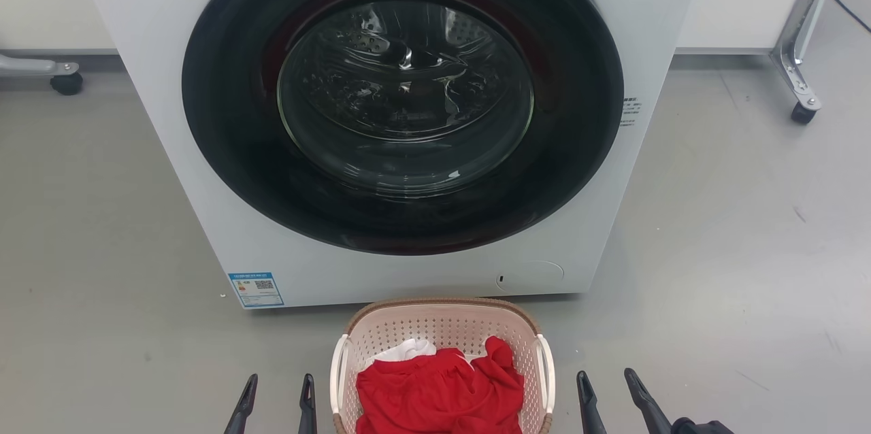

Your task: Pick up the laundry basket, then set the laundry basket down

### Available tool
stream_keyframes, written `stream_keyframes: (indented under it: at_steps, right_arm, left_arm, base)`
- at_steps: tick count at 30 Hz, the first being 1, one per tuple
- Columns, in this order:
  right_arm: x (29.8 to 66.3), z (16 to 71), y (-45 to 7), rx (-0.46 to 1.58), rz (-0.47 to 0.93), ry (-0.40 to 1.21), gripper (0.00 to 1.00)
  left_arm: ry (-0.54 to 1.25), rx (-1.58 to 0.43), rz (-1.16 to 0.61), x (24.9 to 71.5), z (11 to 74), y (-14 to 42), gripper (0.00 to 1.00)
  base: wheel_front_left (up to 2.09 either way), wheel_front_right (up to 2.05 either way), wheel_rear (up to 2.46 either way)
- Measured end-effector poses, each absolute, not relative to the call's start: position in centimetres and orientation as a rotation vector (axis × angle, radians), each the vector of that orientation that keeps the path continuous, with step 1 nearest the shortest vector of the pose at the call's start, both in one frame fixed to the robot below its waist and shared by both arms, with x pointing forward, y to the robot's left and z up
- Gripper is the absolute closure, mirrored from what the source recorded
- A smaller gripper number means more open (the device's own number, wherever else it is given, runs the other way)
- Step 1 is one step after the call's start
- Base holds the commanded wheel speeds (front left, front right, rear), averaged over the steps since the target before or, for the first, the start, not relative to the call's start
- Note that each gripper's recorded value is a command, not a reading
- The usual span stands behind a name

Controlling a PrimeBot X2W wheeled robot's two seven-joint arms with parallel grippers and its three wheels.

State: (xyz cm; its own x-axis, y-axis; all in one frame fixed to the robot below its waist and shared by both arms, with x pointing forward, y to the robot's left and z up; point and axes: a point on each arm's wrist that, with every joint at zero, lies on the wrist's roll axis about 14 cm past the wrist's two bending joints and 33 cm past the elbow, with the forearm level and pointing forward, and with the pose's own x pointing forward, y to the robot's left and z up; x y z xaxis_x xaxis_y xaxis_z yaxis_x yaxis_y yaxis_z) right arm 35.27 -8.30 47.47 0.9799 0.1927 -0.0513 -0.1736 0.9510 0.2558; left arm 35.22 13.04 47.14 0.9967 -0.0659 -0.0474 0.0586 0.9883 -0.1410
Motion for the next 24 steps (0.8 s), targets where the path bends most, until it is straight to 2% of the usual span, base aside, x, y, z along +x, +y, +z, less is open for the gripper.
stream_keyframes:
  at_steps: [17, 18, 24]
  right_arm:
    - [35.2, 47.6, -8.7, 0.252, 0.166, 0.067, 0.00]
    - [35.2, 47.5, -8.7, 0.250, 0.166, 0.070, 1.00]
    - [34.1, 45.1, -8.9, 0.240, 0.154, 0.148, 1.00]
  left_arm:
    - [0.051, -0.148, -0.061, 35.3, 47.2, 12.9, 0.00]
    - [0.054, -0.148, -0.062, 35.3, 47.1, 12.9, 1.00]
    - [0.127, -0.142, -0.055, 34.3, 44.9, 13.0, 1.00]
  base:
    - [0.00, 0.00, 0.00]
    - [0.00, 0.00, 0.00]
    - [0.00, 0.00, 0.00]
